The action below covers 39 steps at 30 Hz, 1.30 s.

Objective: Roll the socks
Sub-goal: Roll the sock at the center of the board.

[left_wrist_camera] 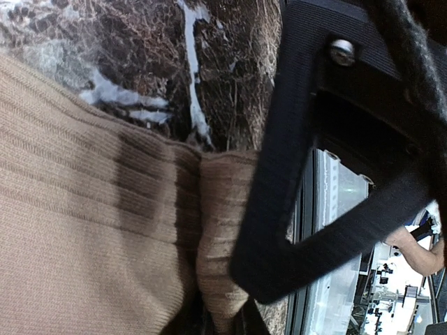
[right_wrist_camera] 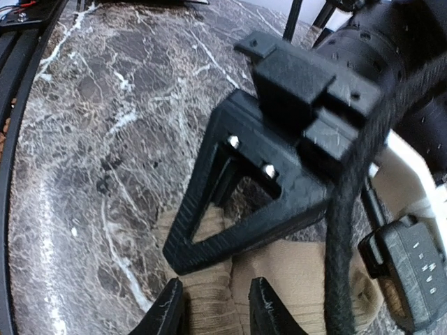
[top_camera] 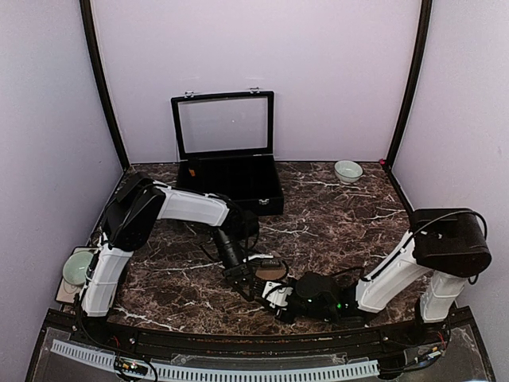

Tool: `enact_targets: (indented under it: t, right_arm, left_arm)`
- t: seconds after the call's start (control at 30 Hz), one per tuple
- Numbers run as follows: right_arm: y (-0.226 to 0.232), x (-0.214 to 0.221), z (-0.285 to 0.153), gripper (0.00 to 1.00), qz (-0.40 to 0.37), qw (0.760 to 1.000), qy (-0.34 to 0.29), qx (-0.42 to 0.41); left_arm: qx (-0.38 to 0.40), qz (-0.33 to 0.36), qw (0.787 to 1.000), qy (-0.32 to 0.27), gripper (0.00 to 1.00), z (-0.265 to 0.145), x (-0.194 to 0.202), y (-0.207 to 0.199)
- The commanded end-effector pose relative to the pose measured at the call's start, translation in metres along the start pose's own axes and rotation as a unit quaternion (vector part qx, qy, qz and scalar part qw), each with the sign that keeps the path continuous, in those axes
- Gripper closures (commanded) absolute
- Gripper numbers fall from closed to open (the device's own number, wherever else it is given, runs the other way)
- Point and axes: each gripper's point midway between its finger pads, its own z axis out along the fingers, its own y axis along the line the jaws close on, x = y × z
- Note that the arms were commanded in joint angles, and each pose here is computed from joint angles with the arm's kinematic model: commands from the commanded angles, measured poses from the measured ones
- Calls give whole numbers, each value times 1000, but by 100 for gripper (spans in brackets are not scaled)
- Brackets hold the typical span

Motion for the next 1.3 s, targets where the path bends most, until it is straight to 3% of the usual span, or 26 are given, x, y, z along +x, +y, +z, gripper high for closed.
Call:
enact_targets:
  t: [0.0,0.2,0.3,0.33,0.37,0.4,0.6,0.7,0.83,0.9,1.0,1.03,1.1,1.13,1.27]
  right_arm:
    - [5,17,3,69,24,1000,14,-14]
    - [13,43,3,75,31,997,63,-35]
    - [16,54,3,80,37,994,90,-44]
    - [16,58,3,84,39,993,99,-46]
    - [15,60,3,91,41,992,107,-49]
    - [16,64,3,97,43,990,119,-54]
    - [12,75,1,100,69,984,155,-63]
    - [13,75,-1,100,89,981,160,-68]
    - [13,73,-3,100,103,979,159,-74]
    - [13,72,-3,100,107,978,161,-78]
    - [14,69,-1,100,117,977,160,-83]
    - [14,67,-1,100,126,976,158,-87]
    - [13,64,1,100,147,972,155,-98]
    - [12,62,2,100,158,970,154,-100]
    - [2,59,8,100,235,952,162,-108]
  left_arm:
    - [-114,-41,980,161,95,27,80,73]
    - [-117,-32,981,154,94,24,76,71]
    - [-131,-21,981,144,88,17,69,70]
    - [-137,-17,981,140,77,14,66,69]
    - [-143,-13,981,133,22,9,62,67]
    - [-150,-8,981,125,4,5,59,65]
    - [-246,50,965,70,1,-37,37,51]
    - [-343,88,935,17,1,-76,23,44]
    - [-476,131,869,-43,1,-136,11,28]
    - [-563,122,811,-96,1,-175,0,30]
    - [-664,45,734,-136,1,-225,17,38]
    - [-654,45,742,-142,1,-229,19,32]
    - [-590,80,790,-150,2,-216,20,14]
    - [-574,106,797,-152,8,-210,19,6]
    - [-482,174,853,-102,12,-157,25,-9]
